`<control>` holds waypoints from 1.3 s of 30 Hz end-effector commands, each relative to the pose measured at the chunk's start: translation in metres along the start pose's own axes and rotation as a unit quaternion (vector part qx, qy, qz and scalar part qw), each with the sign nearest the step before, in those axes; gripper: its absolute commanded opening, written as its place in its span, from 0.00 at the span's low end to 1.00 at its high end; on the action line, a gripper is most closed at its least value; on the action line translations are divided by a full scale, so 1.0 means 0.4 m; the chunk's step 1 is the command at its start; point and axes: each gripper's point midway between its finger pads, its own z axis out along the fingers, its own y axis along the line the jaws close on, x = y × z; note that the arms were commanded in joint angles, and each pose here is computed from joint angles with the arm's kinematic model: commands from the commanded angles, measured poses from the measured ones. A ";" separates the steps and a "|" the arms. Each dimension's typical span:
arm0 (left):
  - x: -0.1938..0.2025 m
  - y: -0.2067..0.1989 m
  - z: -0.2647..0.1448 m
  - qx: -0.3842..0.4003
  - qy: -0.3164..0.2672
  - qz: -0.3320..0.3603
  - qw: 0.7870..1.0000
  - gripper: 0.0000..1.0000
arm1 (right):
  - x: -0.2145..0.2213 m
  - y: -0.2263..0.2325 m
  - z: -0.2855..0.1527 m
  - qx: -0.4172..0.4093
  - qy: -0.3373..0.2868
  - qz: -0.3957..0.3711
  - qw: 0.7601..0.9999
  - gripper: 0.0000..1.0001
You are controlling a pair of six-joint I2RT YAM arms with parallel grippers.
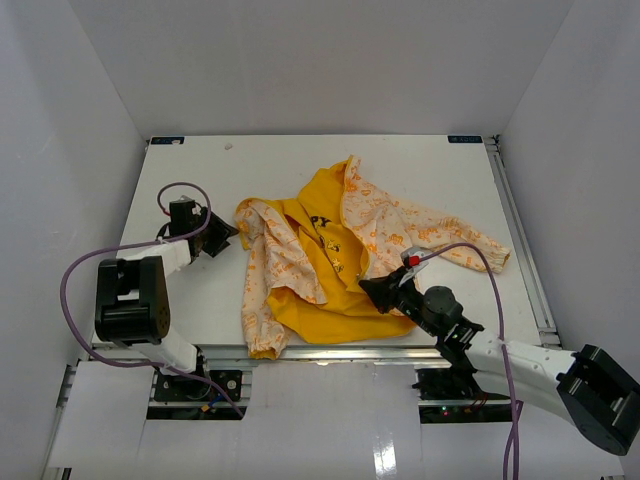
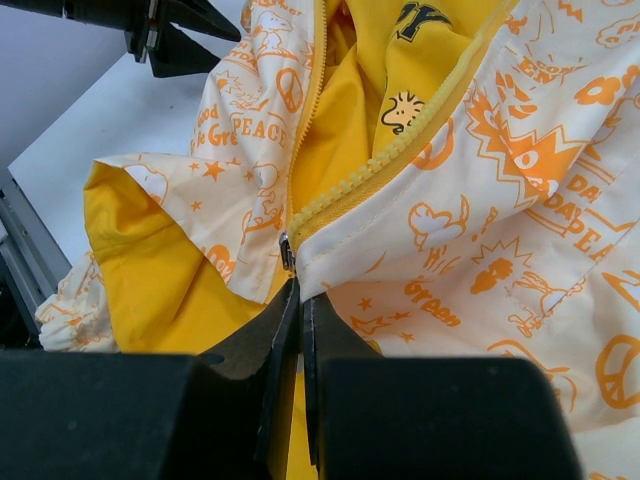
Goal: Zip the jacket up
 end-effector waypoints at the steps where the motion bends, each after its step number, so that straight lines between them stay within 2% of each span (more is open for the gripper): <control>1: -0.011 -0.048 0.030 0.065 0.002 0.042 0.997 0.57 | -0.038 0.010 0.000 -0.008 -0.031 -0.001 0.999 0.08; 4: -0.012 -0.053 0.060 0.076 0.014 0.057 0.995 0.57 | -0.037 0.006 -0.001 -0.004 -0.032 -0.002 0.999 0.08; 12: -0.030 -0.026 0.130 0.047 0.023 0.074 0.996 0.53 | -0.040 0.001 -0.002 0.001 -0.034 -0.005 0.999 0.08; 14: -0.040 -0.029 0.135 0.044 0.022 0.086 0.995 0.49 | -0.040 -0.002 -0.002 0.004 -0.035 -0.006 0.999 0.08; 17: -0.059 -0.030 0.140 0.037 0.009 0.094 0.995 0.31 | -0.040 -0.006 -0.002 0.008 -0.036 -0.007 0.999 0.08; 19: -0.069 -0.040 0.137 0.042 0.002 0.100 0.994 0.13 | -0.042 -0.007 -0.001 0.009 -0.036 -0.008 0.999 0.08; 22: -0.089 -0.079 0.116 0.068 -0.014 0.109 0.992 0.02 | -0.044 -0.001 0.001 0.005 -0.035 -0.007 0.999 0.08; 24: -0.105 -0.104 0.099 0.080 -0.033 0.115 0.990 0.00 | -0.045 -0.002 0.001 0.005 -0.036 -0.008 0.999 0.08; 27: -0.135 -0.133 0.077 0.086 -0.057 0.121 0.987 0.00 | -0.048 -0.001 -0.001 0.005 -0.038 -0.008 0.999 0.08; 29: -0.134 -0.145 0.073 0.091 -0.048 0.124 0.987 0.00 | -0.049 -0.002 -0.002 0.006 -0.038 -0.009 0.999 0.08; 31: -0.123 -0.147 0.077 0.090 -0.029 0.125 0.988 0.09 | -0.049 -0.005 -0.004 0.009 -0.038 -0.009 0.999 0.08; 33: -0.123 -0.141 0.078 0.090 -0.037 0.133 0.986 0.22 | -0.050 -0.002 -0.005 0.007 -0.039 -0.008 0.999 0.08; 35: -0.122 -0.124 0.074 0.086 -0.050 0.146 0.984 0.31 | -0.055 0.001 -0.006 0.004 -0.042 -0.007 0.999 0.08; 38: -0.118 -0.167 0.036 0.176 -0.085 0.197 0.961 0.38 | -0.057 0.003 -0.010 0.001 -0.044 -0.006 0.999 0.08; 39: -0.127 -0.190 0.022 0.210 -0.103 0.222 0.947 0.39 | -0.056 0.001 -0.011 0.003 -0.044 -0.007 0.999 0.08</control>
